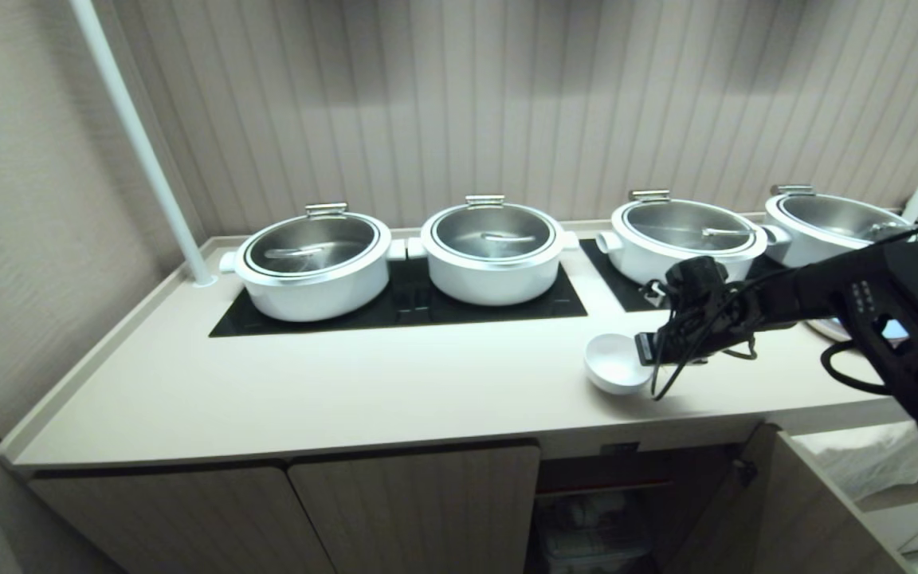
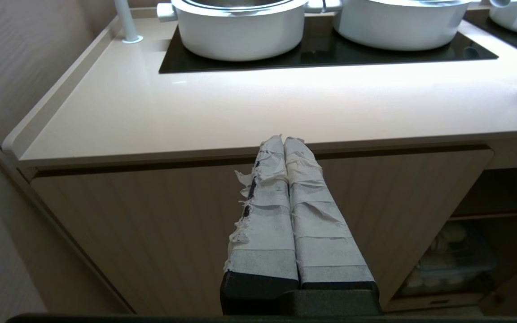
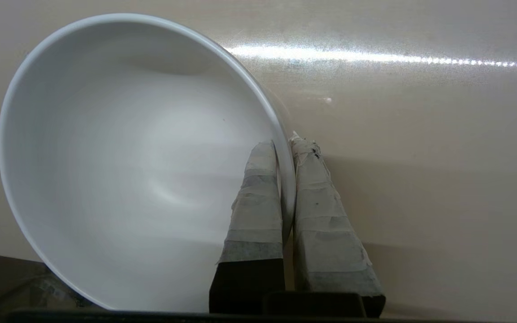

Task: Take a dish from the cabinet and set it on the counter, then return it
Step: Pick up the bowl from the table

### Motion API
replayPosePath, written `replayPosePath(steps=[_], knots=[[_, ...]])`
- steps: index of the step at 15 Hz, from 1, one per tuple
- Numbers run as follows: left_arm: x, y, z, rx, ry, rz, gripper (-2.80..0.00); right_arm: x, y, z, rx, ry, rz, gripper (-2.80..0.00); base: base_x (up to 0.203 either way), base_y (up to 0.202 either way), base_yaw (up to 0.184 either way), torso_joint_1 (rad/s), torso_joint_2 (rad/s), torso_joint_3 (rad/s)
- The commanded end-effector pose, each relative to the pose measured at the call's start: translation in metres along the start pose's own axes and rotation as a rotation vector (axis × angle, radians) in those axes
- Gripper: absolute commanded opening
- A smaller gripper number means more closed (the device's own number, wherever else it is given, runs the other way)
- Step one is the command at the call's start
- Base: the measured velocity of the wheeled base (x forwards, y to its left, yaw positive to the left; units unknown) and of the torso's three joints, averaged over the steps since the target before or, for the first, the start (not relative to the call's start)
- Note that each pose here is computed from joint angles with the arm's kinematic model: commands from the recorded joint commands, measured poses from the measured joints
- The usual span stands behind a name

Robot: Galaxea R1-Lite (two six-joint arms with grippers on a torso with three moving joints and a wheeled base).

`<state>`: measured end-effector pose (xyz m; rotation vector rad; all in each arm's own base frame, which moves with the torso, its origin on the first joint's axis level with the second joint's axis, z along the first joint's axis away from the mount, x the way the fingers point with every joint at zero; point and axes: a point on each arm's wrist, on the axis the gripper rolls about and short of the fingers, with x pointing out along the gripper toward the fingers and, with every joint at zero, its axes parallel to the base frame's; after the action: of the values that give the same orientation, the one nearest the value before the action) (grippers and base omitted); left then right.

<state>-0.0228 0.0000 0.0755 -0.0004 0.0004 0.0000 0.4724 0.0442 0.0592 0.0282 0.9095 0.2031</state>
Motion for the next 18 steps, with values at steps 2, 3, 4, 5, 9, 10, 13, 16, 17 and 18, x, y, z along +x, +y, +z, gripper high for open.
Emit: replayPosePath(steps=[2, 3, 4, 5, 9, 10, 13, 16, 17, 18], knots=[[0.0, 0.0, 0.0, -0.001, 0.0, 0.0, -2.8, 0.0, 0.001, 0.0, -0.002, 0.001, 0.001, -2.8, 0.0, 0.0, 0.0, 0.0, 0.0, 0.0], [0.0, 0.0, 0.0, -0.001, 0.0, 0.0, -2.8, 0.0, 0.001, 0.0, -0.002, 0.003, 0.002, -2.8, 0.0, 0.0, 0.0, 0.0, 0.0, 0.0], [0.0, 0.0, 0.0, 0.0, 0.0, 0.001, -2.8, -0.001, 0.001, 0.0, -0.002, 0.001, 0.002, -2.8, 0.0, 0.0, 0.0, 0.0, 0.0, 0.0], [0.0, 0.0, 0.0, 0.0, 0.0, 0.0, -2.8, -0.002, 0.001, 0.0, -0.001, 0.002, 0.001, -2.8, 0.0, 0.0, 0.0, 0.0, 0.0, 0.0], [0.0, 0.0, 0.0, -0.001, 0.0, 0.0, -2.8, -0.005, 0.001, 0.002, 0.0, -0.005, 0.001, -2.8, 0.0, 0.0, 0.0, 0.0, 0.0, 0.0], [0.0, 0.0, 0.0, -0.001, 0.0, 0.001, -2.8, -0.006, 0.002, 0.001, -0.001, -0.004, 0.001, -2.8, 0.0, 0.0, 0.0, 0.0, 0.0, 0.0], [0.0, 0.0, 0.0, -0.001, 0.0, 0.0, -2.8, -0.01, 0.002, 0.004, 0.029, -0.016, 0.002, -2.8, 0.0, 0.0, 0.0, 0.0, 0.0, 0.0], [0.0, 0.0, 0.0, -0.001, 0.0, 0.002, -2.8, -0.014, 0.004, 0.006, 0.032, -0.023, 0.003, -2.8, 0.0, 0.0, 0.0, 0.0, 0.0, 0.0], [0.0, 0.0, 0.0, -0.001, 0.0, 0.0, -2.8, -0.016, 0.004, 0.008, 0.041, -0.03, 0.002, -2.8, 0.0, 0.0, 0.0, 0.0, 0.0, 0.0], [0.0, 0.0, 0.0, -0.001, 0.0, 0.0, -2.8, -0.018, 0.005, 0.009, 0.057, -0.035, 0.003, -2.8, 0.0, 0.0, 0.0, 0.0, 0.0, 0.0]])
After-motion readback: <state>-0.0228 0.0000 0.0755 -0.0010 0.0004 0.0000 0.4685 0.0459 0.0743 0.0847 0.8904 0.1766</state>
